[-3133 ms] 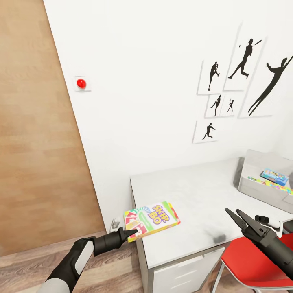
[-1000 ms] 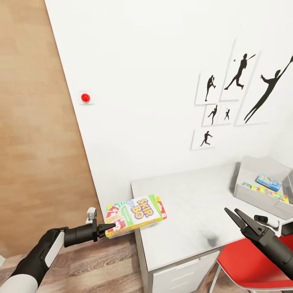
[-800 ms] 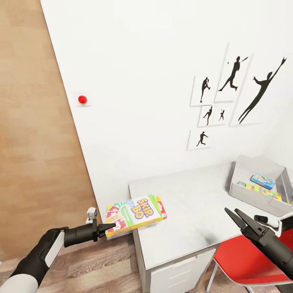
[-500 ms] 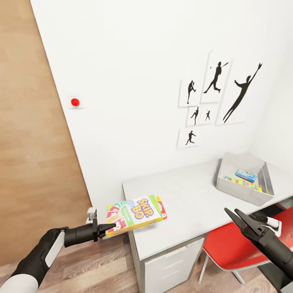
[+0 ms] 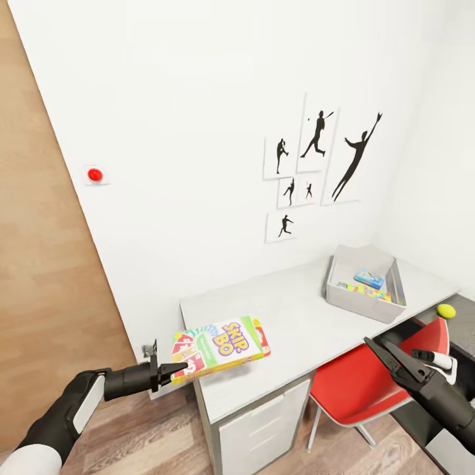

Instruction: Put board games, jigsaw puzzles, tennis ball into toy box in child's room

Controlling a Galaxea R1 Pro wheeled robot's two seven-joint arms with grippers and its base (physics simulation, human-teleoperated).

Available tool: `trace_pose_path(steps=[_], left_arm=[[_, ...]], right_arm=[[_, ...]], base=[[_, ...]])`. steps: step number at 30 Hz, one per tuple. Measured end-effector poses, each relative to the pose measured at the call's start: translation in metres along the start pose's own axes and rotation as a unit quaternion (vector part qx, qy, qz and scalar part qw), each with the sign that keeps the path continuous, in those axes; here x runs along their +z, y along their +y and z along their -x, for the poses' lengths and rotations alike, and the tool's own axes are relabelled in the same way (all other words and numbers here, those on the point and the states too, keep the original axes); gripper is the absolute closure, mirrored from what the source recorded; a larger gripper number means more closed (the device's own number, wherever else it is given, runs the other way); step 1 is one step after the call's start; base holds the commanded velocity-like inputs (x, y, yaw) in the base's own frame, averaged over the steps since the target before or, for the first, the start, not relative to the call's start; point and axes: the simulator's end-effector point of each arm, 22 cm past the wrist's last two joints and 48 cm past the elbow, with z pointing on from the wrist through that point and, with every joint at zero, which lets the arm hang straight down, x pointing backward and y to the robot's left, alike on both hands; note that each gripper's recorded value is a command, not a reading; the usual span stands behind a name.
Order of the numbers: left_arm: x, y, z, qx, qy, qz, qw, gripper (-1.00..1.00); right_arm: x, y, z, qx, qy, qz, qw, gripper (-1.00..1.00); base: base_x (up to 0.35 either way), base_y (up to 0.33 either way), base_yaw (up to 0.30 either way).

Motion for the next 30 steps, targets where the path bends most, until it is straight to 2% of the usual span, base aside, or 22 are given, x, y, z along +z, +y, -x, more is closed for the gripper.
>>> trace_pose_path(steps=[16,30], left_arm=[[-0.005,-0.020,-0.002,0.010,-0.002,-0.002,0.9999,1.00],[-0.006,-0.028,0.000,0.019,-0.004,-0.004,0.9998,1.00]], right_arm=[[-0.001,0.020,0.007,-0.007,-0.002,0.007,1.0000,-1.00],[-0.001,0.027,0.010,-0.013,-0.005,0.013,0.9998,-1.00]], base=[[0.000,0.000,-0.208],[0.000,0.000,-0.208]])
